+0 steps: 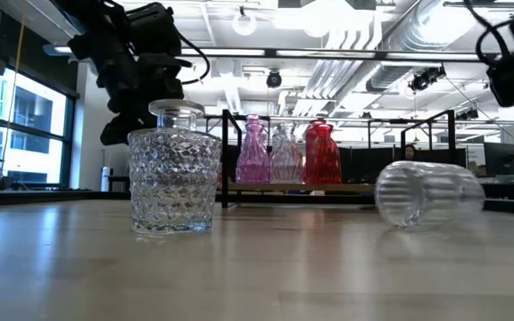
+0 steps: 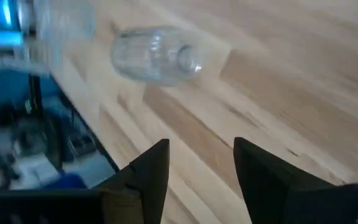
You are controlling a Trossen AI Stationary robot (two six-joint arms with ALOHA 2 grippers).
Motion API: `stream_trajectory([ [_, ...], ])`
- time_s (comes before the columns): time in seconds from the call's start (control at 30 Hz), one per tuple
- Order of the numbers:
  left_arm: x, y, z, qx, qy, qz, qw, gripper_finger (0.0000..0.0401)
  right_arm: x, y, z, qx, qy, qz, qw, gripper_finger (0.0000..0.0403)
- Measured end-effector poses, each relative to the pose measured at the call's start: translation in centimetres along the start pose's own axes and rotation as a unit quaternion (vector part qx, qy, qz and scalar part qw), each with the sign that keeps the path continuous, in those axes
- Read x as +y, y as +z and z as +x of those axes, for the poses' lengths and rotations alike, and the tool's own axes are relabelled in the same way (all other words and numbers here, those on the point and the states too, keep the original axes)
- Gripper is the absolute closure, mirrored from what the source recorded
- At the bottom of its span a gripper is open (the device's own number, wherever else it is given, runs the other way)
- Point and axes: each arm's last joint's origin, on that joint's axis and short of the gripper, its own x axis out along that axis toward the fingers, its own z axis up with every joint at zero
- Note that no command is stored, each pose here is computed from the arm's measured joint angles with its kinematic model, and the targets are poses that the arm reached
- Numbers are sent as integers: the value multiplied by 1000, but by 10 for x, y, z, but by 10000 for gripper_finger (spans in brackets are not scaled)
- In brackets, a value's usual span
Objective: Sort vases onto shelf
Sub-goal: Put the transparent vase on the shelf
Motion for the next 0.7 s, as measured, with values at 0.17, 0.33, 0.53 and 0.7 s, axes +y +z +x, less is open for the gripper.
stream_trajectory([
  [0.17, -2, 1, 0, 1, -19, -9, 1000, 215, 2, 6, 1, -63, 20, 12, 998, 244],
  [0.33, -9, 4, 10, 13, -73, 35, 997, 215, 2, 11, 10, -63, 11, 7, 998, 245],
  [0.53, -12, 26, 39, -54, -117, 38, 991, 215, -4, 19, 40, -54, 66, 26, 996, 245],
  [0.7, -15, 38, 63, -89, -159, 18, 983, 215, -8, 30, 50, -96, 54, 28, 994, 245],
])
